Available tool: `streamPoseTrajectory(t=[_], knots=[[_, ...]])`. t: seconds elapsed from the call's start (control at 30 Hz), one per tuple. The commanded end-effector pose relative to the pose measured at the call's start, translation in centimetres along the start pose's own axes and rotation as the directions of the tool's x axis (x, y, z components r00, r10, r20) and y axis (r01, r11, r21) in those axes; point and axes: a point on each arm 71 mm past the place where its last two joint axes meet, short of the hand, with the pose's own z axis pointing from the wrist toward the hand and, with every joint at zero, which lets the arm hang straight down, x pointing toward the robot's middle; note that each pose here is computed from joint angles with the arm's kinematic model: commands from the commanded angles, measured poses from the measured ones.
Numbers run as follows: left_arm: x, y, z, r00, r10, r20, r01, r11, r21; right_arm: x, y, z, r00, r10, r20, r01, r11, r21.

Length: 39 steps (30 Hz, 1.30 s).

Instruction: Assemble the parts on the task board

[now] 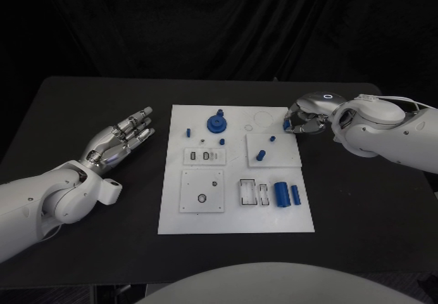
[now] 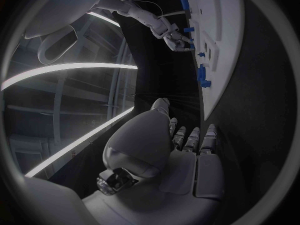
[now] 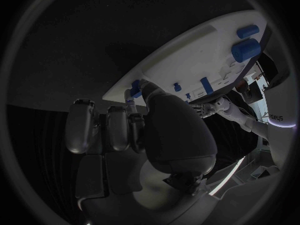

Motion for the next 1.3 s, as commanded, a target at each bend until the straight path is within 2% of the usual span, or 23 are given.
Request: streamPoseTrajectory(t=[0.03,0.37,0.77,0.9,1.03,1.17,1.3], knots=[[0.19,-0.52,0.01,1.0,-0.01,-0.012,0.011,0.997,0.08,0.1,-0.2,0.0,1.0,-0.002,0.0,0.002,1.0,0.025],[0.21,-0.47,0.05,1.0,-0.012,-0.015,0.013,0.997,0.078,0.0,0.1,0.3,1.0,0.002,0.019,-0.002,1.0,0.018],[-0.03,-0.45,-0.18,1.0,-0.009,-0.009,0.01,0.997,0.074,-0.8,1.5,-0.1,0.996,0.027,0.089,-0.025,0.999,-0.029],[-0.04,-0.44,-0.18,1.0,-0.009,-0.008,0.01,0.997,0.073,-2.3,3.2,-0.1,0.99,0.04,0.133,-0.03,0.996,-0.079],[-0.01,-0.42,-0.14,1.0,-0.009,-0.009,0.01,0.997,0.072,-4.0,5.5,-0.1,0.987,0.043,0.154,-0.021,0.99,-0.139],[0.03,-0.4,-0.06,1.0,-0.01,-0.011,0.011,0.997,0.071,-5.0,8.3,0.1,0.987,0.044,0.153,-0.011,0.977,-0.211],[0.26,-0.43,0.17,1.0,-0.015,-0.019,0.016,0.997,0.081,-5.1,11.4,0.7,0.991,0.041,0.128,-0.001,0.956,-0.294]])
